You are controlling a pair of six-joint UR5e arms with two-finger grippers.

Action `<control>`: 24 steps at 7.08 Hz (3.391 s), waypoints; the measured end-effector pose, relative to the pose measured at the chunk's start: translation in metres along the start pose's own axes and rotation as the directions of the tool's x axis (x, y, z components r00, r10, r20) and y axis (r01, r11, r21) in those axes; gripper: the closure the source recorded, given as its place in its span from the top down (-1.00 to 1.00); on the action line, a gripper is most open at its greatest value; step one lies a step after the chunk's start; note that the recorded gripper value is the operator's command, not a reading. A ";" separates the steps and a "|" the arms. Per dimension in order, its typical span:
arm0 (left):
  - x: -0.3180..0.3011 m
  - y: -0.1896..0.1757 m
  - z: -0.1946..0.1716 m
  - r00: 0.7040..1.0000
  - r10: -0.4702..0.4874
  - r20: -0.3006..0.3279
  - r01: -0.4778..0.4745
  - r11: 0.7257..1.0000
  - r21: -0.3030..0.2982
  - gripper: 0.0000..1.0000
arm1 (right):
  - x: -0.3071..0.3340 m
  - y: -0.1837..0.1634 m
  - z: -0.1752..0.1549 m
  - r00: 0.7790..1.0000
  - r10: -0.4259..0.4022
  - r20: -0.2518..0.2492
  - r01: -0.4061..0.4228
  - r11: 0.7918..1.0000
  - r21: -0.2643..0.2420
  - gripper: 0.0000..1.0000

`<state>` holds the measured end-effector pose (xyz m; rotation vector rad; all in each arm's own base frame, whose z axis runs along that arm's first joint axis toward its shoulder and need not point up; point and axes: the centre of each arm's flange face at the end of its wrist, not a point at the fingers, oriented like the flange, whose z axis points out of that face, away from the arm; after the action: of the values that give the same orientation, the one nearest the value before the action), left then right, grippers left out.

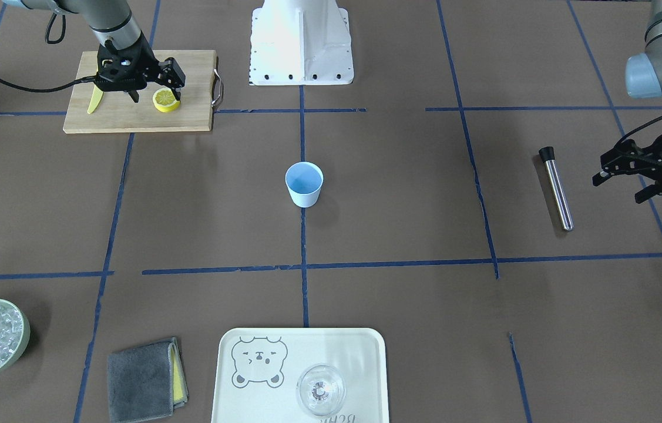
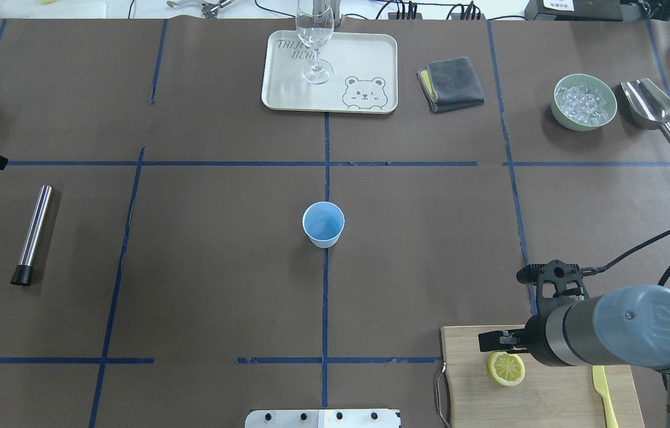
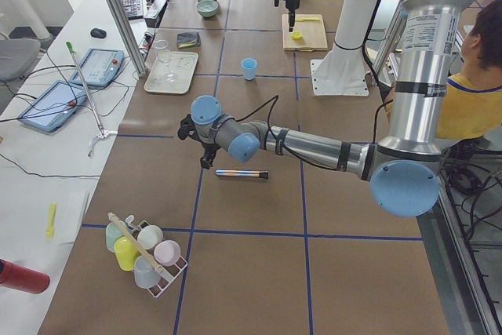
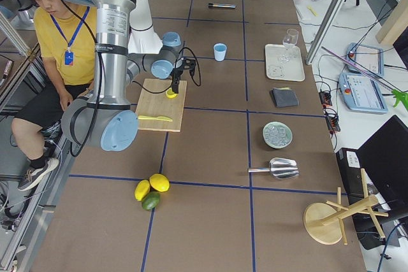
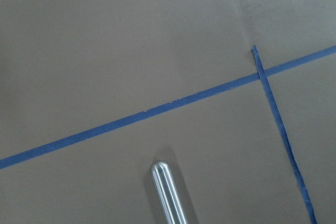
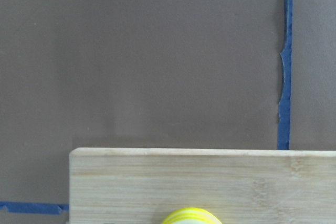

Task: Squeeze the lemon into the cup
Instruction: 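Move the right gripper down over the lemon slice on the cutting board, then grasp a lemon piece with the right gripper and lift it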

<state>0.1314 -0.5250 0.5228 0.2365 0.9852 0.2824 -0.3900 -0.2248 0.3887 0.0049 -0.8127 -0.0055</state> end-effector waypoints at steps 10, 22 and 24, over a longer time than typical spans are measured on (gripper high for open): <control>-0.002 0.005 0.000 1.000 0.003 0.001 -0.003 1.000 -0.003 1.00 | -0.001 0.022 0.037 0.998 -0.030 -0.050 0.028 0.999 -0.042 -0.71; 0.005 0.004 -0.006 1.000 0.009 -0.012 -0.009 1.000 0.006 1.00 | -0.020 -0.028 -0.047 0.993 0.040 0.107 -0.045 0.998 0.044 -0.77; 0.005 0.004 -0.005 1.000 0.010 -0.012 -0.009 1.000 0.005 1.00 | -0.053 -0.071 -0.071 0.981 0.072 0.180 -0.087 0.993 0.074 -0.77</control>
<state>0.1290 -0.5189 0.5178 0.2442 0.9969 0.2905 -0.3755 -0.2953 0.3008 0.0498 -0.9904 0.1044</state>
